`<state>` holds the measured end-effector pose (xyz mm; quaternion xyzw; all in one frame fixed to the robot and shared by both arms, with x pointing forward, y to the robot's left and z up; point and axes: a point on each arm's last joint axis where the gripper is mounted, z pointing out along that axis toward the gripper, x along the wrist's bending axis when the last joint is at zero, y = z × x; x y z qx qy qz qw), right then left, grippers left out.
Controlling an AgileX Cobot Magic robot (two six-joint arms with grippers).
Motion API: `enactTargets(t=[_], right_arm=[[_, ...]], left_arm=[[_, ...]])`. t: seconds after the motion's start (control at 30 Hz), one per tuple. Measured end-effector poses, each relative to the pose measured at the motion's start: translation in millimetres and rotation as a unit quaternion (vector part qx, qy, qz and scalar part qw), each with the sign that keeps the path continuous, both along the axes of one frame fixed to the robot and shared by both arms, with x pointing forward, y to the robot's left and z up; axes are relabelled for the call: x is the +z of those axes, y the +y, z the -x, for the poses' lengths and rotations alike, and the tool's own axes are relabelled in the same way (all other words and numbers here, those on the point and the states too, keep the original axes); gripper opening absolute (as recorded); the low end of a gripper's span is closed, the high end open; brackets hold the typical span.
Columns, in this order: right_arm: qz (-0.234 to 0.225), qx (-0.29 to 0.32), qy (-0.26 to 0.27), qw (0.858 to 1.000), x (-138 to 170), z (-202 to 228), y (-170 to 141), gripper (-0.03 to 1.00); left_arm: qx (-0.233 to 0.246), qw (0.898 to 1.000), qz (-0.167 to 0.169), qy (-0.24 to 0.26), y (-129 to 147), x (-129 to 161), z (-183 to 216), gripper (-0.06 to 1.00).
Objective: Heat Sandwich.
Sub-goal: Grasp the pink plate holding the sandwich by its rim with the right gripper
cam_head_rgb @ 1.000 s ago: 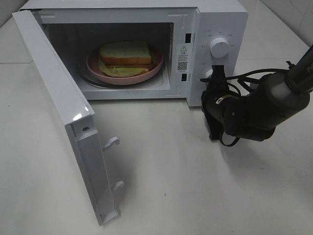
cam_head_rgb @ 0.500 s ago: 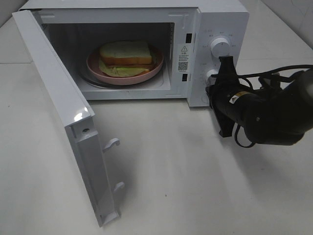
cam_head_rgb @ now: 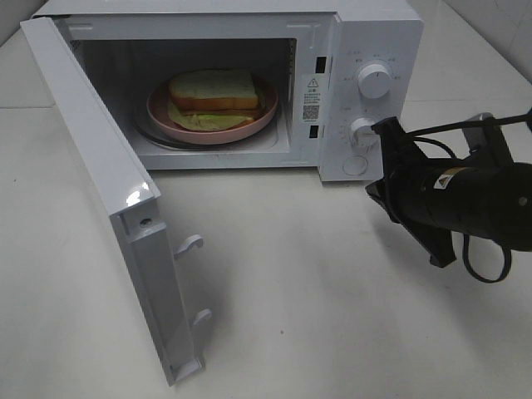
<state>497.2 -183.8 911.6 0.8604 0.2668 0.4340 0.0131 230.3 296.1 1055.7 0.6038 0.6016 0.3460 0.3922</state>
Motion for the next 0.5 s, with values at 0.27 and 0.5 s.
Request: enactTargets(t=[0.27, 0.5], right_arm=[[0.113, 0.146, 0.017, 0.983, 19.9, 18.8, 0.0, 0.06], [0.177, 0.243, 0.012, 0.954, 34.5, 32.1, -0.9, 0.08]], left_arm=[[0.000, 1.000, 0.000, 0.000, 0.0, 0.0, 0.0, 0.99], [0.000, 1.000, 0.000, 0.000, 0.0, 0.0, 0.0, 0.99]])
